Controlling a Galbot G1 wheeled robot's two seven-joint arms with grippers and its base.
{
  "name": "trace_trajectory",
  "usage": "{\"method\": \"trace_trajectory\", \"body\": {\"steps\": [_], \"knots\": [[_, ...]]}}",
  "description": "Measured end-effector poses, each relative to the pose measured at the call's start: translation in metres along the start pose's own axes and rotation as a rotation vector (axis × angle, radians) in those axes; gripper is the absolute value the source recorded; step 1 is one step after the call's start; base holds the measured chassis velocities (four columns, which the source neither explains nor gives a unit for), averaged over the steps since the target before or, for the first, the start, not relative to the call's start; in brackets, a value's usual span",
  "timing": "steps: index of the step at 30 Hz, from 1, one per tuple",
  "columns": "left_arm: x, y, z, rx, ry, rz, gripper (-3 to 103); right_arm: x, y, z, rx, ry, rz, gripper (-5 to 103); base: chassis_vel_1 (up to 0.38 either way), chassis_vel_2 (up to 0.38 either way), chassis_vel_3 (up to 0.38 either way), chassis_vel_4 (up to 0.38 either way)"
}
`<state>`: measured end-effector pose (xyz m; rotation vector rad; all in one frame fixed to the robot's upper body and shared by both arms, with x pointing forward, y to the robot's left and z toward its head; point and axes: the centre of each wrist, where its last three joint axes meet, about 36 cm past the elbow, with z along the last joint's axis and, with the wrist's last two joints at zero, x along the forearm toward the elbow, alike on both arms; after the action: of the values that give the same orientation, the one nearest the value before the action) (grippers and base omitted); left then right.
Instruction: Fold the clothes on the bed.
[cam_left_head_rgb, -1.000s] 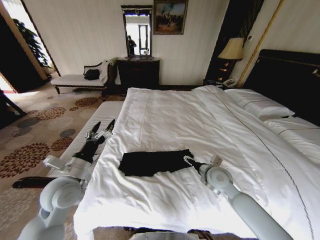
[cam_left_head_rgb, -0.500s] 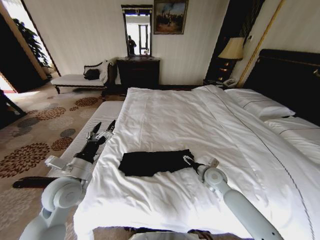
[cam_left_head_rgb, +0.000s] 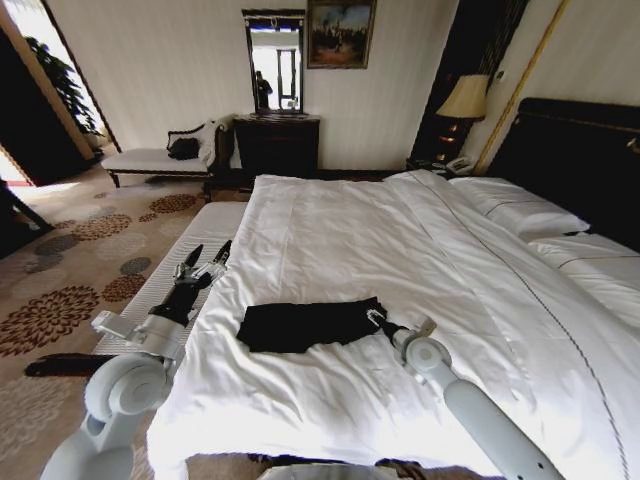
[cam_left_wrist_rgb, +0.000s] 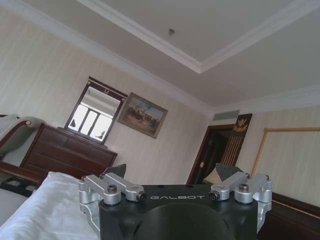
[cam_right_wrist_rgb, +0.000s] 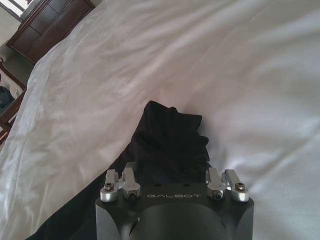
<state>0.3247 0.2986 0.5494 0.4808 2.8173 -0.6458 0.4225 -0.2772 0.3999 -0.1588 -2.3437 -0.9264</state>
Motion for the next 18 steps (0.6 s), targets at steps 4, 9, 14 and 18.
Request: {"method": "trace_trajectory", "body": {"steps": [4, 9, 14, 18], "knots": [[0.001, -0.001, -0.0011, -0.003, -0.002, 0.001, 100, -0.0001, 0.0, 0.0001, 0.001, -0.01, -0.003, 47, 0.0, 0.0, 0.0, 0.0], [0.0023, -0.0022, -0.0028, -0.006, -0.005, 0.002, 100, 0.0, 0.003, -0.0036, -0.007, -0.044, -0.02, 26, 0.0, 0.0, 0.0, 0.0], [0.0034, -0.0035, -0.0042, -0.008, -0.009, 0.003, 100, 0.001, 0.0029, -0.0033, -0.01, -0.052, -0.022, 15, 0.0, 0.0, 0.0, 0.0], [0.0038, -0.0041, -0.0062, -0.011, -0.015, 0.004, 100, 0.0032, 0.002, -0.0017, -0.008, -0.055, -0.021, 7, 0.0, 0.0, 0.0, 0.0]]}}
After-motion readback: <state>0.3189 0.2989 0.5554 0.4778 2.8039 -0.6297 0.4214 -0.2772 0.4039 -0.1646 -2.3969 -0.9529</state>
